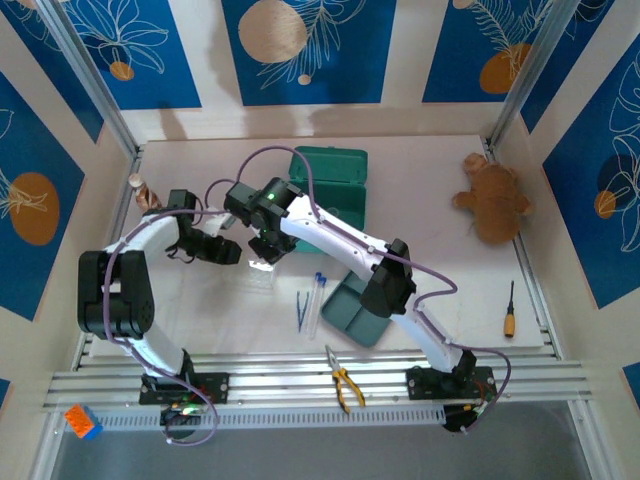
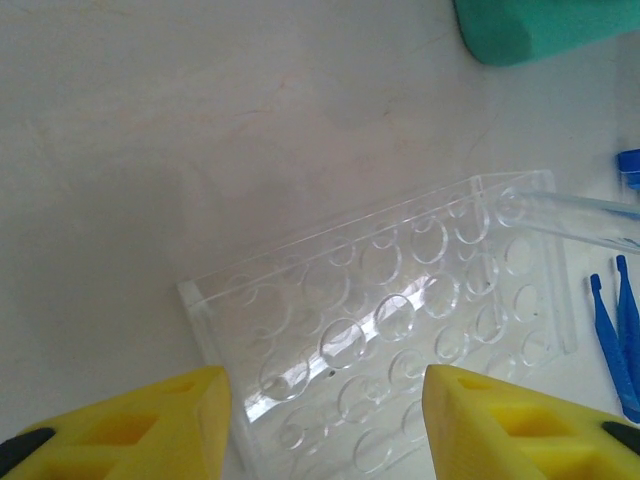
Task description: Organize the chemistry lab equipment
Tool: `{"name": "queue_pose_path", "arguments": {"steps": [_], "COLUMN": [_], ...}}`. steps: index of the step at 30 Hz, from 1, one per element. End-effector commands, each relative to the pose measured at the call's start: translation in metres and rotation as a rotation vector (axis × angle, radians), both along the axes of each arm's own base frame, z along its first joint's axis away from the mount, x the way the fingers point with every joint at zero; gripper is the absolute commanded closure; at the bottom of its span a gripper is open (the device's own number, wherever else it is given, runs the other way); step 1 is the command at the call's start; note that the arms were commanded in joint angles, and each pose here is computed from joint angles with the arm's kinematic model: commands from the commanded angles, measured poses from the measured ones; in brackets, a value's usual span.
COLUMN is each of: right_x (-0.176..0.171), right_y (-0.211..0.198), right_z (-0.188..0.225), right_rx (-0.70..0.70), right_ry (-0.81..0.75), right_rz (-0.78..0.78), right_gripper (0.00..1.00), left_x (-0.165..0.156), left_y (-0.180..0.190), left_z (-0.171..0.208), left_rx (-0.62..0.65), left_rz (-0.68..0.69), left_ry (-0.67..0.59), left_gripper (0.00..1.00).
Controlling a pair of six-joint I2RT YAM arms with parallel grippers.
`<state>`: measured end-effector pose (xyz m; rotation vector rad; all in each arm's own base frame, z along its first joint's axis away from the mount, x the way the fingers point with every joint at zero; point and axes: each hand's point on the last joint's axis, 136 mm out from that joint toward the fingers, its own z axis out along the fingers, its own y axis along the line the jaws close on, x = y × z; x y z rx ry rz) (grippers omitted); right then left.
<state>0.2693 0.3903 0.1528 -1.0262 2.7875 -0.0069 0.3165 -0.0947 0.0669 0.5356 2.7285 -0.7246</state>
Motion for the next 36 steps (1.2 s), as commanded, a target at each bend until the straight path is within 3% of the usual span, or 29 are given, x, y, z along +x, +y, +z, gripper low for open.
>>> {"name": "queue_pose_path", "arguments": {"steps": [1, 26, 36], "right_x": [-0.007, 0.022, 0.010], "right_y": [-0.005, 0.021, 0.008], "right_z": [-0.004, 0.012, 0.008], "right_rx": [-0.030, 0.113, 0.048], "right_ry": [0.020, -0.074, -0.042], "right_rz": [0.019, -0.036, 0.000], "right_gripper": [0.79, 0.78, 0.78], "left_x": [-0.006, -0.015, -0.007], "left_y": [-0.012, -0.036, -0.024], "left_z": [-0.004, -0.004, -0.017], "left_rx": [-0.008, -0.033, 0.094], "left_rz": [-0.049, -0.113, -0.115], "left_ry": [0.017, 0.037, 0.006], "left_gripper": [0.47, 0.47, 0.48]}}
